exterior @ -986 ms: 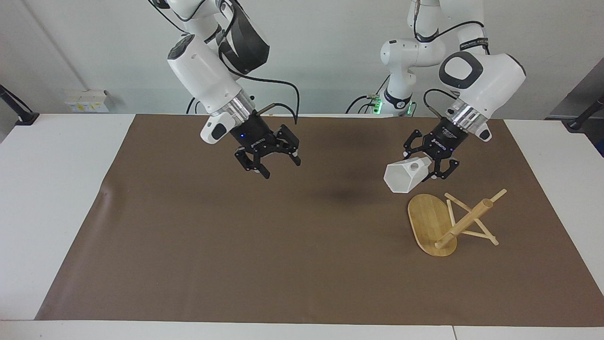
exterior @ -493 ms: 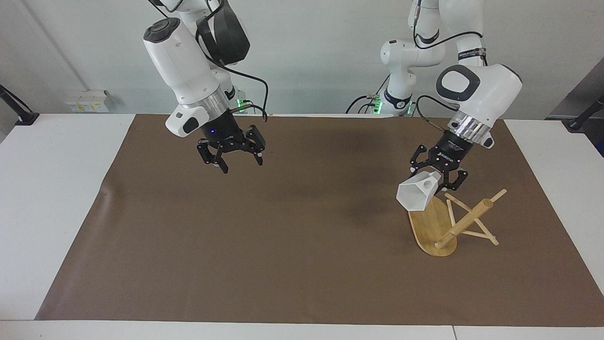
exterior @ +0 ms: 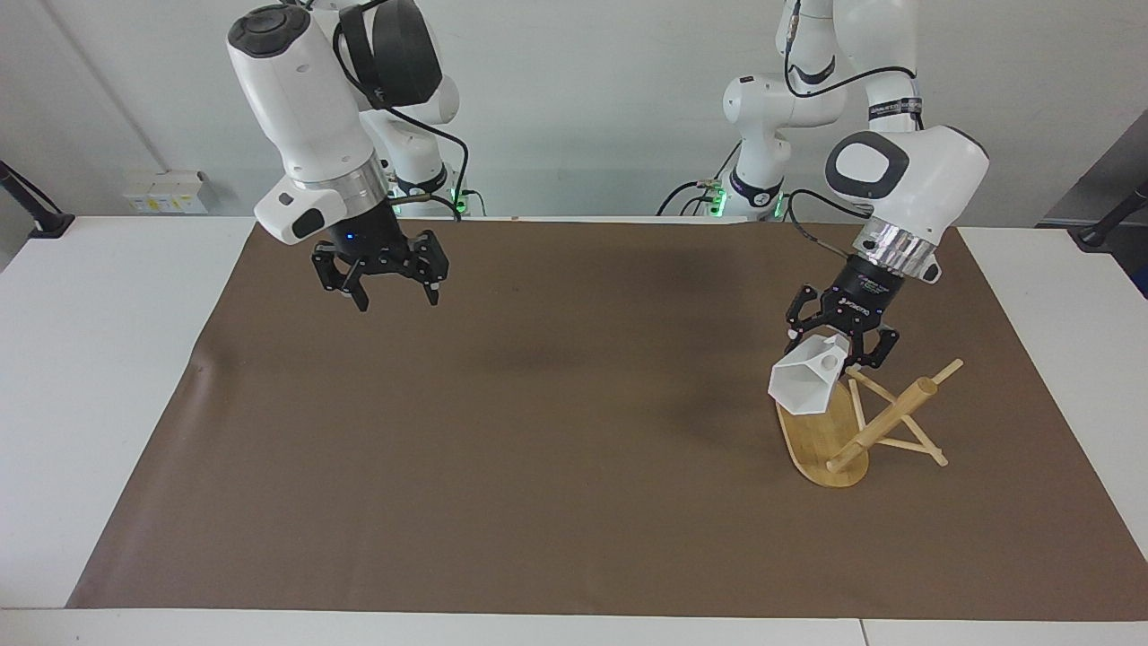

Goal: Hang cup on rack
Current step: 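Move the mug onto a peg while the right gripper withdraws, then lower the mug handle onto the peg and open the left gripper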

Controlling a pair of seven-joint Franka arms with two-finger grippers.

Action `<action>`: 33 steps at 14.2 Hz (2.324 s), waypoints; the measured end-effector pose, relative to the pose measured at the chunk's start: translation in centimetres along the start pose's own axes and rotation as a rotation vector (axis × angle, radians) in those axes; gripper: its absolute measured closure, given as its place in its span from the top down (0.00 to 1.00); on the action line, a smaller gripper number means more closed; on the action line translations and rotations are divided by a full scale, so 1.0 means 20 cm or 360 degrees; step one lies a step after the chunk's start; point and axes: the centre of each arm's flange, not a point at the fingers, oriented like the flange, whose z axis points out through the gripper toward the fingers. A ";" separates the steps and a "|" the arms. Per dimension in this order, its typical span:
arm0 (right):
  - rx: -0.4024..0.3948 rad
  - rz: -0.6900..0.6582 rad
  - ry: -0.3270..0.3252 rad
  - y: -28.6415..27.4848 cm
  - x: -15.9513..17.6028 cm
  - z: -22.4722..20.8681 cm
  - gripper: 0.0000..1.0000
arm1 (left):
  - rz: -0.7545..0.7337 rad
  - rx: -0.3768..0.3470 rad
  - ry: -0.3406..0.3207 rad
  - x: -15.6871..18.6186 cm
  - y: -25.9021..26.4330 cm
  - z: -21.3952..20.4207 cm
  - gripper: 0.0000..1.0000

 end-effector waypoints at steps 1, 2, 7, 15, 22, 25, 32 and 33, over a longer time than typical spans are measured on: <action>-0.0012 0.0024 -0.0028 0.05 0.00 -0.03 1.00 | -0.0011 -0.0002 0.0004 0.01 0.01 0.01 0.76; -0.0023 0.0051 -0.0053 0.10 -0.01 -0.04 1.00 | -0.0019 -0.0006 0.0006 0.01 0.01 0.02 0.76; -0.0065 0.0193 -0.0091 0.39 0.00 -0.06 1.00 | -0.0058 -0.0018 0.0005 0.02 0.03 0.03 0.76; -0.0119 0.0212 -0.0097 0.69 0.00 -0.07 1.00 | -0.0180 -0.0045 -0.0011 0.02 0.06 0.02 0.76; -0.0131 0.0255 -0.0090 0.84 0.00 -0.01 1.00 | -0.0319 -0.0097 -0.0039 0.03 0.09 0.03 0.76; -0.0135 0.0267 -0.0112 0.86 -0.01 0.05 1.00 | -0.0383 -0.0117 -0.0052 0.03 0.11 0.02 0.76; -0.0188 0.0255 -0.0053 0.86 -0.04 0.01 1.00 | -0.0431 -0.0140 -0.0052 0.06 0.15 0.04 0.76; -0.0190 0.0252 -0.0040 0.85 -0.05 -0.01 1.00 | -0.0431 -0.0140 -0.0052 0.06 0.15 0.04 0.75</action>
